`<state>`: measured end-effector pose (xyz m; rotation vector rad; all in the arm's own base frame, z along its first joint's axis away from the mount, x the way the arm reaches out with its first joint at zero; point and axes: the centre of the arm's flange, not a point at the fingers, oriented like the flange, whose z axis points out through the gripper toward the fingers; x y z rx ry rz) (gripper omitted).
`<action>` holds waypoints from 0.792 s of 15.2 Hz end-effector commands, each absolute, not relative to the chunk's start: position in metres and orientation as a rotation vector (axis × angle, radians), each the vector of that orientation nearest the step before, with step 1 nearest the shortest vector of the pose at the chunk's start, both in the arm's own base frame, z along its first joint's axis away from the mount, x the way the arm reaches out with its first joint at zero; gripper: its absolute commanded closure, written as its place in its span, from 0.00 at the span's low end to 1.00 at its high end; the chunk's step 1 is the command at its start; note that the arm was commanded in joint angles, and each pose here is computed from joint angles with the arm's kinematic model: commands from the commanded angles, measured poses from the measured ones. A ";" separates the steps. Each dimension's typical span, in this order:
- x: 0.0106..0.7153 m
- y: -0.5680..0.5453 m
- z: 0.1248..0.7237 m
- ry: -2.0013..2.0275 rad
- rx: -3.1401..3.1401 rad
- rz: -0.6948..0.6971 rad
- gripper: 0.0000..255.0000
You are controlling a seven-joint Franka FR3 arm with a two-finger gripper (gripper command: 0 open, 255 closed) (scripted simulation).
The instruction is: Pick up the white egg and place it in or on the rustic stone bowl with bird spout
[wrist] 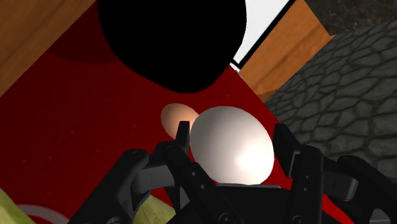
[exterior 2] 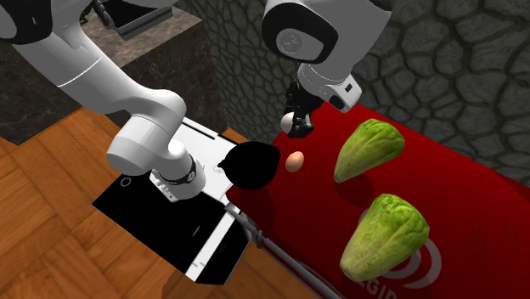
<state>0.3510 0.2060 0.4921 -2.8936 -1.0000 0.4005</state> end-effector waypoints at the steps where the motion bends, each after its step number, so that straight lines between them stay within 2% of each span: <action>1: 0.334 0.184 0.490 -1.001 -2.893 0.401 1.00; 8: 0.281 0.109 0.489 -1.001 -2.893 0.401 1.00; 12: 0.276 0.102 0.473 -1.001 -2.893 0.401 1.00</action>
